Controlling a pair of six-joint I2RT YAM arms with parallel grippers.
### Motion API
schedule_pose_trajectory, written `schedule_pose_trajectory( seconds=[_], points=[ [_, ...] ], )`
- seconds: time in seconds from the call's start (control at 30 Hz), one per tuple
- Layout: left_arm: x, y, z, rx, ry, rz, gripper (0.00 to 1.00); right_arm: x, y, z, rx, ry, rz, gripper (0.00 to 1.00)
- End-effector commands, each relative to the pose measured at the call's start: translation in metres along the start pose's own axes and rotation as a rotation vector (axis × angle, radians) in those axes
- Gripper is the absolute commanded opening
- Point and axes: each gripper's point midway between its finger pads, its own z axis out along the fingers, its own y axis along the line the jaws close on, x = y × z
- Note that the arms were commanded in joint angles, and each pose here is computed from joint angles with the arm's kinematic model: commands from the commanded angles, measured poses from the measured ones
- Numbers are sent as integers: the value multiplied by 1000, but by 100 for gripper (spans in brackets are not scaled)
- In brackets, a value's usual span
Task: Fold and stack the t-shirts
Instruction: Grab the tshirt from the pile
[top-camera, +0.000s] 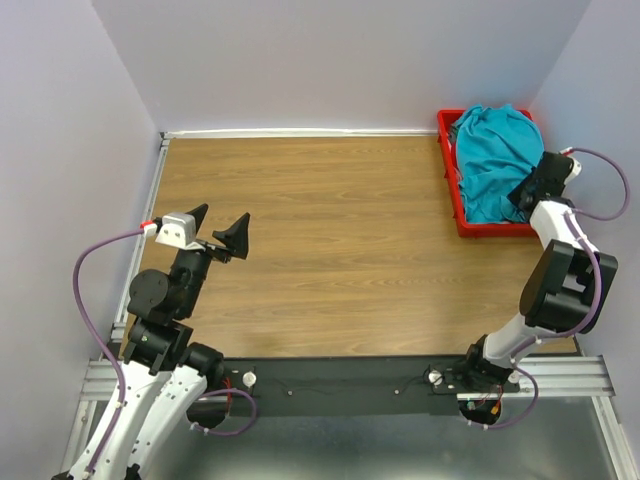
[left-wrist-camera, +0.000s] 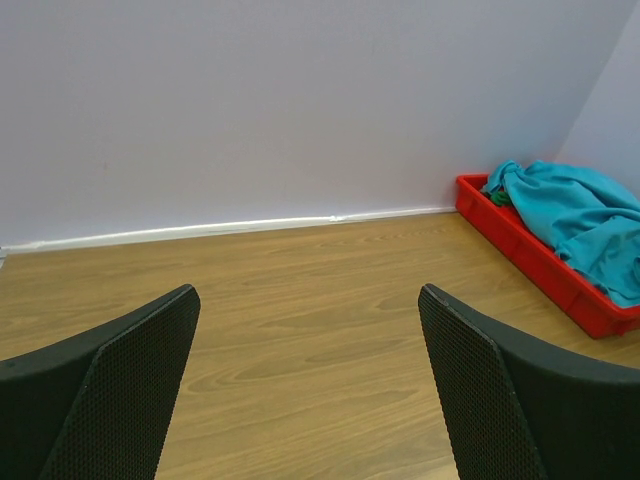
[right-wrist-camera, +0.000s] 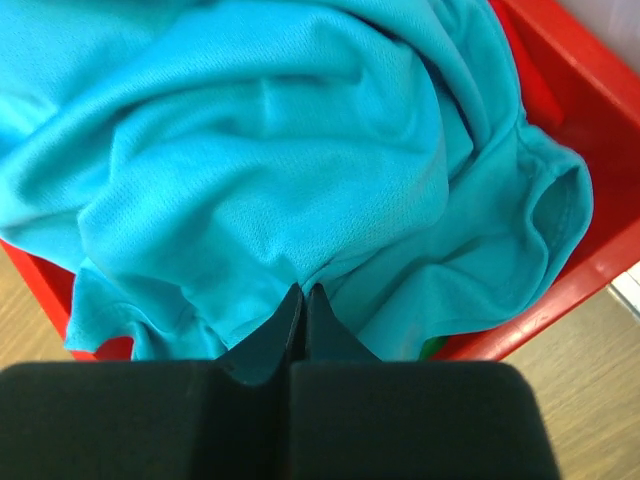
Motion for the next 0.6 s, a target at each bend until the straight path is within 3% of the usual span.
schedule_pose_trajectory(
  seconds=[0.0,0.17,0.33,0.47,0.57],
  points=[
    [-5,2,0,-12,-20,9,99,0,0,-7,-18,-8,15,1],
    [-4,2,0,-14,-17,9,99,-33,32,-45,-151,-79,40,0],
    [-6,4,0,-24,-23,9,99,-87,85,-105,-255,-204,-34,1],
    [-6,7,0,-39,-21,7,99,-119,172,-180,-455,-301,-114,0],
    [-6,8,0,-49,-19,8,99,-105,241,-227,-689,-274,-146,0]
  ],
)
